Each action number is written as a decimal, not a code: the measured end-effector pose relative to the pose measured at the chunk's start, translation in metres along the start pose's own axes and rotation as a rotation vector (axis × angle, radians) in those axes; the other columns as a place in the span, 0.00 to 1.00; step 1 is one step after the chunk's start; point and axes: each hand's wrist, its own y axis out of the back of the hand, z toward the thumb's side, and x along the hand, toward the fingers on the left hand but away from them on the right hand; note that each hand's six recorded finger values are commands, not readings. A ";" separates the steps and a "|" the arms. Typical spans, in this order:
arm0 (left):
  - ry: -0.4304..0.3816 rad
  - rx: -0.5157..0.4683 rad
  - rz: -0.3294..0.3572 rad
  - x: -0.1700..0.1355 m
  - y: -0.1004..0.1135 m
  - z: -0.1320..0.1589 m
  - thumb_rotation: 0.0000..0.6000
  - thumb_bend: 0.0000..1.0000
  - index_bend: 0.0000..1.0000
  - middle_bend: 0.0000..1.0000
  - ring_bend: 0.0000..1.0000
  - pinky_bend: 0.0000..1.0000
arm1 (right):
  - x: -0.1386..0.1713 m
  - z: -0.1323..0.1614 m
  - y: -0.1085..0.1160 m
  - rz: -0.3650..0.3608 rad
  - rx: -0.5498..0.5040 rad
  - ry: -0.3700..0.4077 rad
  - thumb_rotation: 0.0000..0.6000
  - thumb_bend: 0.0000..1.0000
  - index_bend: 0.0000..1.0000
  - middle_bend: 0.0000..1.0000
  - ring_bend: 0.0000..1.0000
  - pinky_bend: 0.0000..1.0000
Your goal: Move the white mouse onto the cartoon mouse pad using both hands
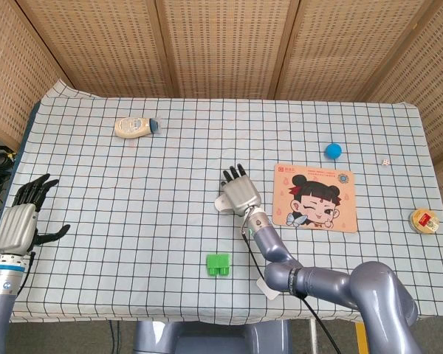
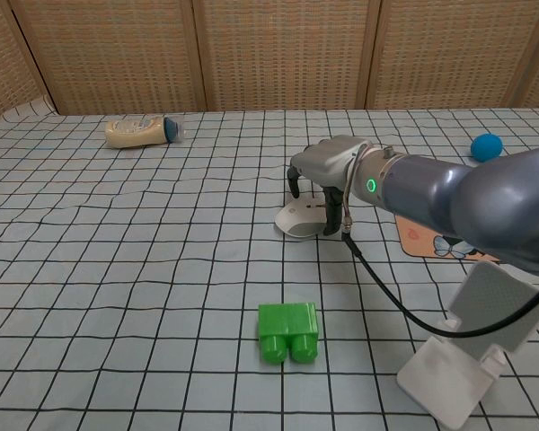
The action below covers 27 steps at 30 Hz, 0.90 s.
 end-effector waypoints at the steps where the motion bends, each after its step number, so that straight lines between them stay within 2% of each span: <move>1: 0.001 0.000 -0.001 0.000 0.000 0.000 1.00 0.23 0.12 0.00 0.00 0.00 | -0.001 0.000 -0.002 0.003 0.001 0.001 1.00 0.34 0.35 0.19 0.04 0.04; 5: 0.001 0.001 -0.007 0.001 -0.002 0.000 1.00 0.23 0.12 0.00 0.00 0.00 | -0.002 0.000 -0.005 0.008 0.000 0.003 1.00 0.35 0.38 0.23 0.08 0.08; 7: 0.001 0.000 -0.008 0.001 -0.002 0.000 1.00 0.23 0.12 0.00 0.00 0.00 | -0.001 0.001 -0.006 0.008 -0.003 0.008 1.00 0.37 0.43 0.29 0.17 0.16; 9: 0.001 -0.001 -0.009 0.001 -0.003 0.000 1.00 0.23 0.12 0.00 0.00 0.00 | -0.001 0.002 -0.006 0.005 -0.001 0.013 1.00 0.39 0.52 0.41 0.32 0.30; 11: -0.002 -0.001 -0.010 0.001 -0.003 0.001 1.00 0.23 0.12 0.00 0.00 0.00 | 0.000 0.005 -0.005 -0.004 0.004 0.022 1.00 0.40 0.59 0.49 0.41 0.42; 13: -0.002 -0.004 -0.006 0.001 -0.003 0.001 1.00 0.23 0.12 0.00 0.00 0.00 | 0.002 0.007 -0.004 -0.017 0.013 0.036 1.00 0.40 0.63 0.53 0.46 0.49; 17: 0.000 -0.012 0.001 0.000 0.000 0.001 1.00 0.23 0.13 0.00 0.00 0.00 | 0.009 0.007 0.002 -0.054 0.043 0.069 1.00 0.41 0.65 0.54 0.48 0.52; 21: -0.005 -0.012 -0.001 0.000 -0.001 0.001 1.00 0.23 0.13 0.00 0.00 0.00 | 0.018 -0.006 0.012 -0.096 0.082 0.090 1.00 0.41 0.68 0.55 0.48 0.52; 27: -0.017 -0.007 -0.003 -0.002 -0.002 0.005 1.00 0.23 0.13 0.00 0.00 0.00 | 0.033 -0.048 0.030 -0.154 0.175 0.083 1.00 0.41 0.68 0.55 0.48 0.52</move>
